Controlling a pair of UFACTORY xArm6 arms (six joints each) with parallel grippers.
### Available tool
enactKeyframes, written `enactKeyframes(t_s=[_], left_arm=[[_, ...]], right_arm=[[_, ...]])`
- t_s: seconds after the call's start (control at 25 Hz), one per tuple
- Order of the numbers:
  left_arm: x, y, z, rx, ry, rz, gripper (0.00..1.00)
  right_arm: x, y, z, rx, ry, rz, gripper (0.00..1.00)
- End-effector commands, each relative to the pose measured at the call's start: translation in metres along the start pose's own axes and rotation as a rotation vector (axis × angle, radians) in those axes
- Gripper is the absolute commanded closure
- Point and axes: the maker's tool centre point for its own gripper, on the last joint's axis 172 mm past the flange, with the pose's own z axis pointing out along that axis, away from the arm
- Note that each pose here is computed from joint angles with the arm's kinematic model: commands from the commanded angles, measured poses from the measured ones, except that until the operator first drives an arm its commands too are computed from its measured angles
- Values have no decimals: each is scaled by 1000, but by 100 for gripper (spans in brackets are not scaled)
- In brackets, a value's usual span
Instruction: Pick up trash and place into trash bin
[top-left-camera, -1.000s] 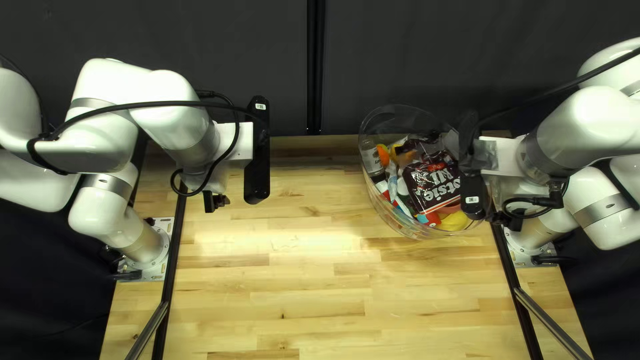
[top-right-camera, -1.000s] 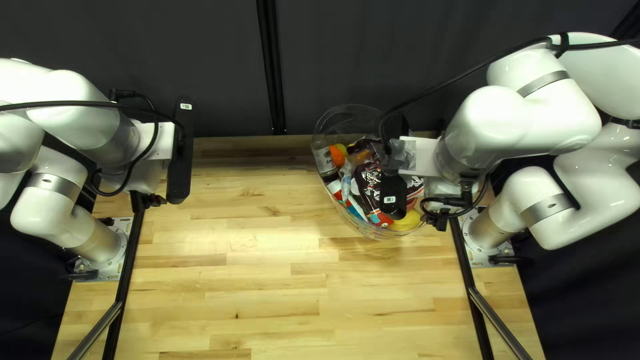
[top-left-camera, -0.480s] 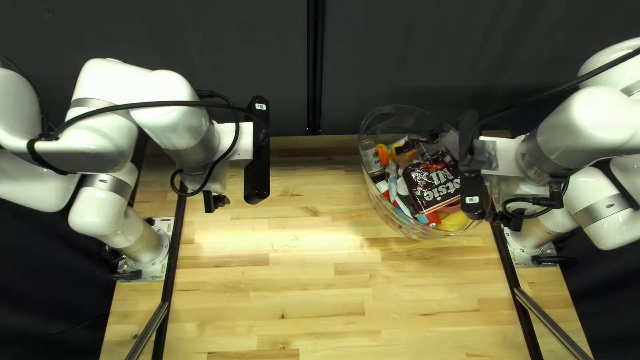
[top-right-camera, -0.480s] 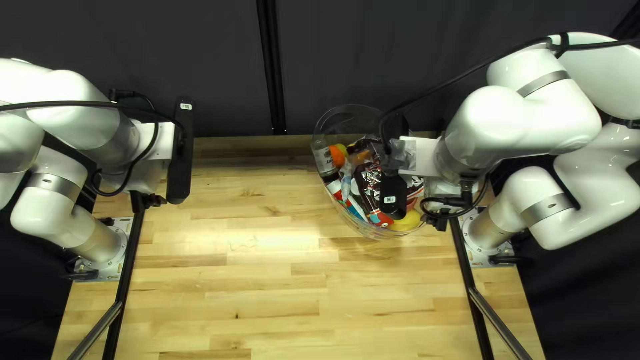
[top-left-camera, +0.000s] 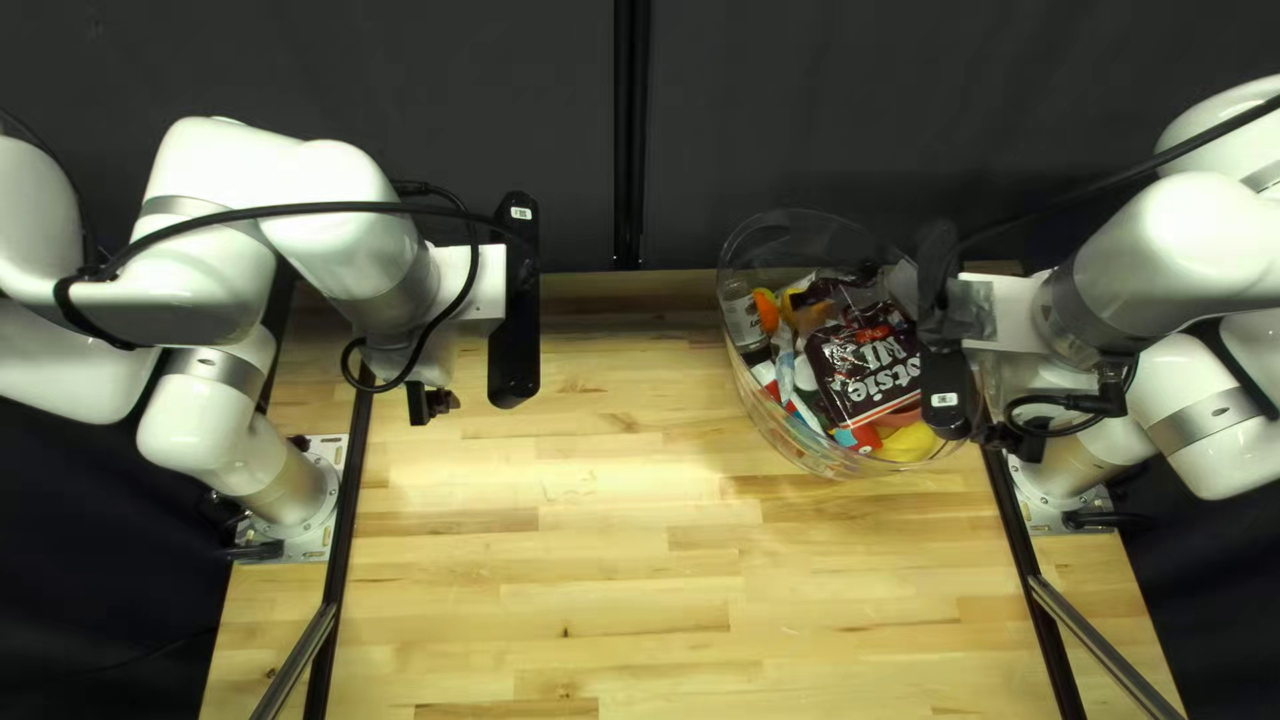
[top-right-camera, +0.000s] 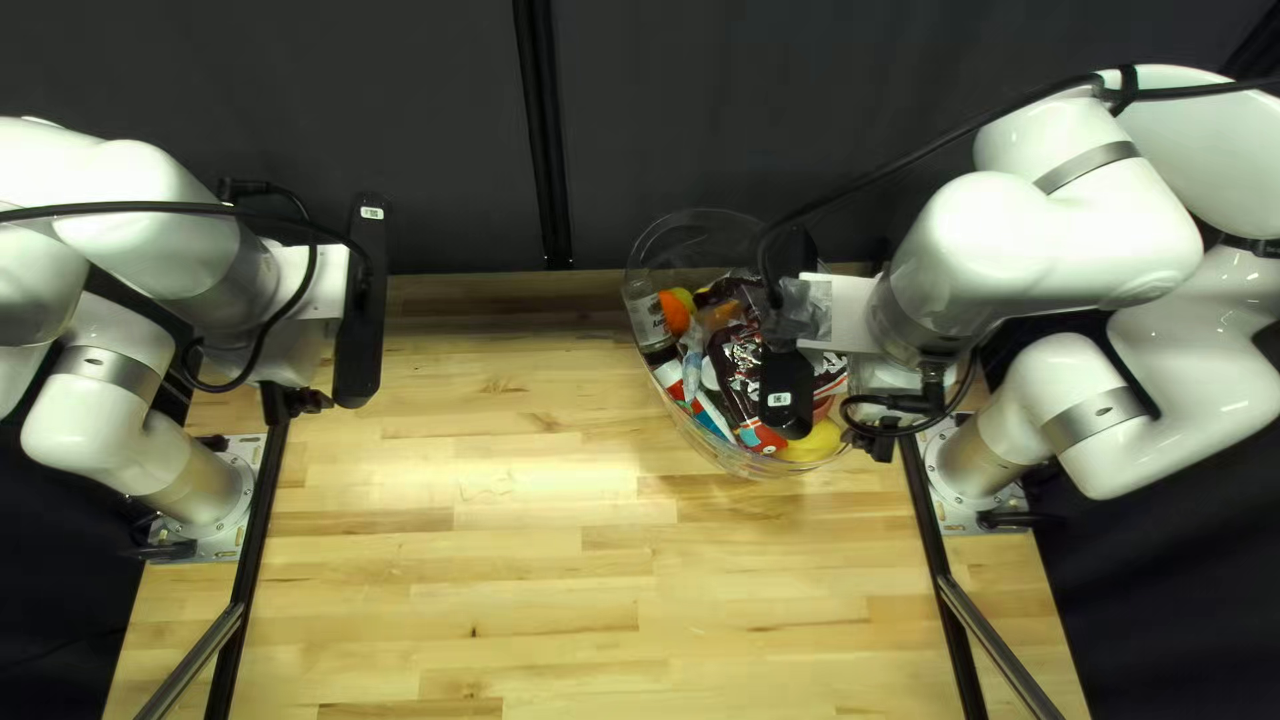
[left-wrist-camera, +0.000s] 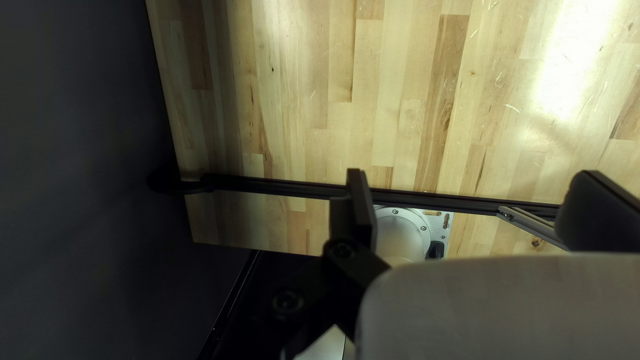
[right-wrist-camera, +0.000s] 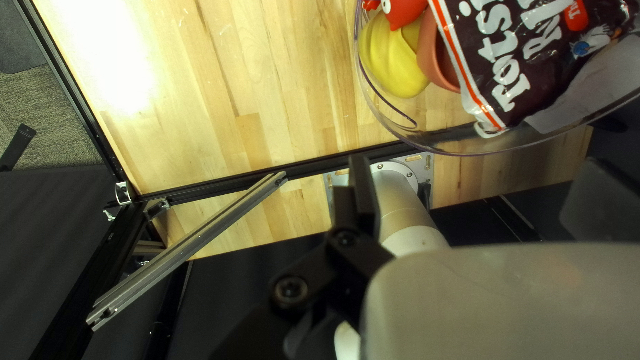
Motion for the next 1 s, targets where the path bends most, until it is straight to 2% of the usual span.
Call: enactKeyframes(t_s=[0.04,1.0], left_arm=[[0,0,0,0,0,0,0],[0,0,0,0,0,0,0]], right_arm=[[0,0,0,0,0,0,0],[0,0,0,0,0,0,0]])
